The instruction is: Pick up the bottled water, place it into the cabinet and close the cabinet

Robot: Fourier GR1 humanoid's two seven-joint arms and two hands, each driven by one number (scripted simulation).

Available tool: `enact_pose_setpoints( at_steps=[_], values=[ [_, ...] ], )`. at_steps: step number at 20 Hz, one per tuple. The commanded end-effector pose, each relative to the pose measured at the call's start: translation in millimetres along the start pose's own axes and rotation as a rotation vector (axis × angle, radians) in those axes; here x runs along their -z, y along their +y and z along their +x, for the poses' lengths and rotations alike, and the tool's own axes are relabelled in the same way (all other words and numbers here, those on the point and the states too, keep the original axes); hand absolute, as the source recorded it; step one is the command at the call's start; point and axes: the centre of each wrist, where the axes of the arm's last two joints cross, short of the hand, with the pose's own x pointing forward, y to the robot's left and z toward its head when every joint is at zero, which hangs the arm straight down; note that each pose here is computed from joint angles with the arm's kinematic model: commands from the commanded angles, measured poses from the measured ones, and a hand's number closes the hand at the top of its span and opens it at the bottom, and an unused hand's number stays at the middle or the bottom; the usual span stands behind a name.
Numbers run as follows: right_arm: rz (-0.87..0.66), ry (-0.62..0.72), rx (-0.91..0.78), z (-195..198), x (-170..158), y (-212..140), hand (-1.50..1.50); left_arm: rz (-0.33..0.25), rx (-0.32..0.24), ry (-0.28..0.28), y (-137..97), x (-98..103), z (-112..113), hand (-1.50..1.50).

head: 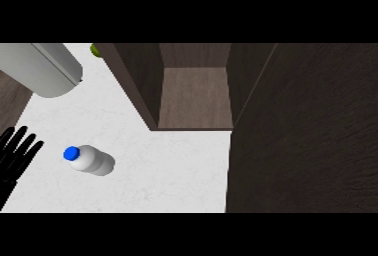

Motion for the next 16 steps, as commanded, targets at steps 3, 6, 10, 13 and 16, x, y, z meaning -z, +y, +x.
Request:
enact_pose_setpoints(
  at_steps=[3,6,10,13,16],
  values=[
    [0.006,0.005,0.006,-2.4,-3.0,6.4,-1.50,-0.019,0.029,0.030,24.6,13.3,-36.7,-1.50],
    [0.009,-0.009,0.018,2.2,-6.4,6.9,-1.50,-0.016,0.042,0.070,32.4,13.9,-40.2,-1.50],
    [0.002,-0.018,0.004,16.4,-4.0,1.0,-1.50,0.013,0.056,0.085,33.3,38.4,-51.7,-1.50],
    [0.000,-0.007,0.012,-2.6,-12.1,-1.6,-1.50,0.015,0.034,0.111,30.6,29.7,-80.4,-1.50],
    [0.009,-0.012,0.019,15.7,-5.1,2.6,-1.50,0.029,-0.001,0.131,39.7,46.1,-79.9,-1.50]
  ],
)
